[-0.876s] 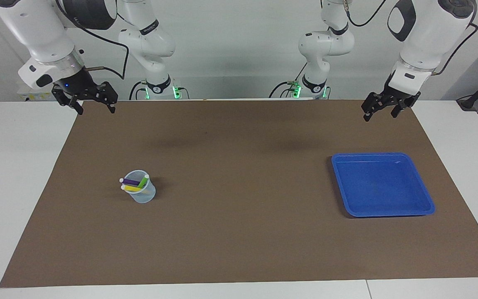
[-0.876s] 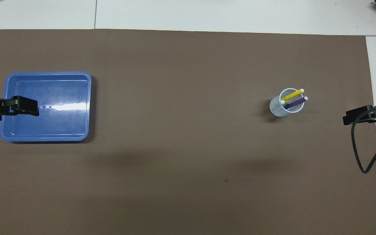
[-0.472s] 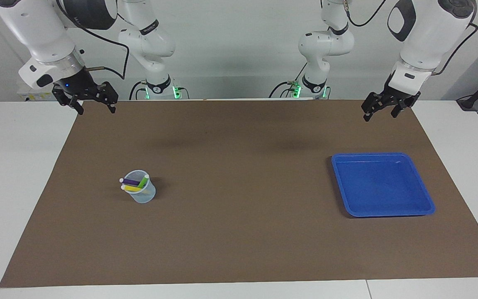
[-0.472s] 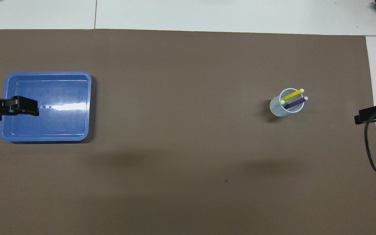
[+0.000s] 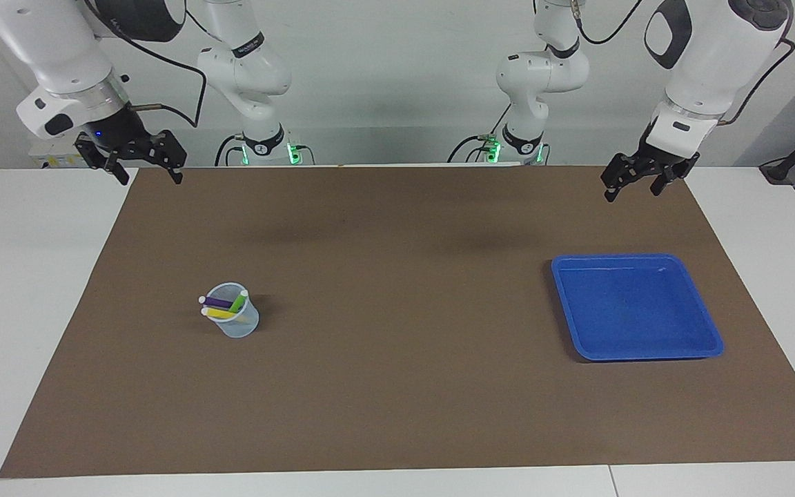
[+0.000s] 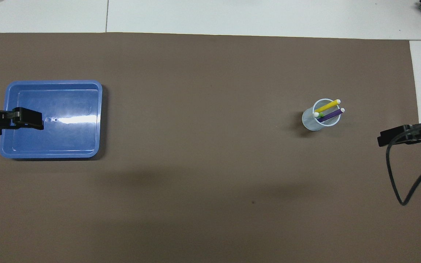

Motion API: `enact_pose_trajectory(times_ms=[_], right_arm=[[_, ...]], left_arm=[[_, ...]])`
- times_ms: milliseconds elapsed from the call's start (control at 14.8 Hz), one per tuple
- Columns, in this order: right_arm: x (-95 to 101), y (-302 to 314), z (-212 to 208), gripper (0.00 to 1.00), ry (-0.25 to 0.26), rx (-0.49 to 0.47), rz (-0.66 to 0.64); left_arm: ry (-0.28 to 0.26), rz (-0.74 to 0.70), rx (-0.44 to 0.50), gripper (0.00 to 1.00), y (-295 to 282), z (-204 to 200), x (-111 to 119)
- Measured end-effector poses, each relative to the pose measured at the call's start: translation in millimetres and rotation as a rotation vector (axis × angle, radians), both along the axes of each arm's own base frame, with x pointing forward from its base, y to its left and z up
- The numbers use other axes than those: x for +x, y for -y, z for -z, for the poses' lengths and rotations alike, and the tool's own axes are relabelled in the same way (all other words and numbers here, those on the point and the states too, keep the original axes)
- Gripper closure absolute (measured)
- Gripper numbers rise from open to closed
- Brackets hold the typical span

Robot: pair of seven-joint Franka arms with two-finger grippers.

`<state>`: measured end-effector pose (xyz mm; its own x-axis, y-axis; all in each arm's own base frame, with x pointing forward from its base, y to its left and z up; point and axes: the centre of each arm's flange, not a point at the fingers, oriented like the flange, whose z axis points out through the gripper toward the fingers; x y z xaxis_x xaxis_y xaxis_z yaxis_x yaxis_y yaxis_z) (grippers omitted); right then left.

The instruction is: Right arm passes pens to left for tray arrangement

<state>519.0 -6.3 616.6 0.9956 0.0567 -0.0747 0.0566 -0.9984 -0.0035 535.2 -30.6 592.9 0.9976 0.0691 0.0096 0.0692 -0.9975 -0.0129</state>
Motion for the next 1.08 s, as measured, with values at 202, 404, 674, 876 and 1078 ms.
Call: enact_pose_trajectory(times_ms=[202,404,674,876,1078], right_arm=[[-1.9,3,3,0.00,-0.007,0.001,-0.008],[-5.6,5,5,0.00,-0.037,0.005,-0.038],[-11.9,28,3,0.00,-0.052,0.013,-0.064],[-9.9,35,-2,0.00,-0.015,0.009,-0.056],[-10.2,29,1,0.00,-0.011,0.007,-0.059]], left_arm=[[0.002,-0.002,0.000,0.00,0,0,0],[0.017,-0.027,-0.028,0.00,2,0,2],[0.026,-0.173,-0.087,0.00,3,5,5],[0.027,-0.302,-0.122,0.00,13,10,6],[0.010,-0.419,-0.135,0.00,33,12,4]])
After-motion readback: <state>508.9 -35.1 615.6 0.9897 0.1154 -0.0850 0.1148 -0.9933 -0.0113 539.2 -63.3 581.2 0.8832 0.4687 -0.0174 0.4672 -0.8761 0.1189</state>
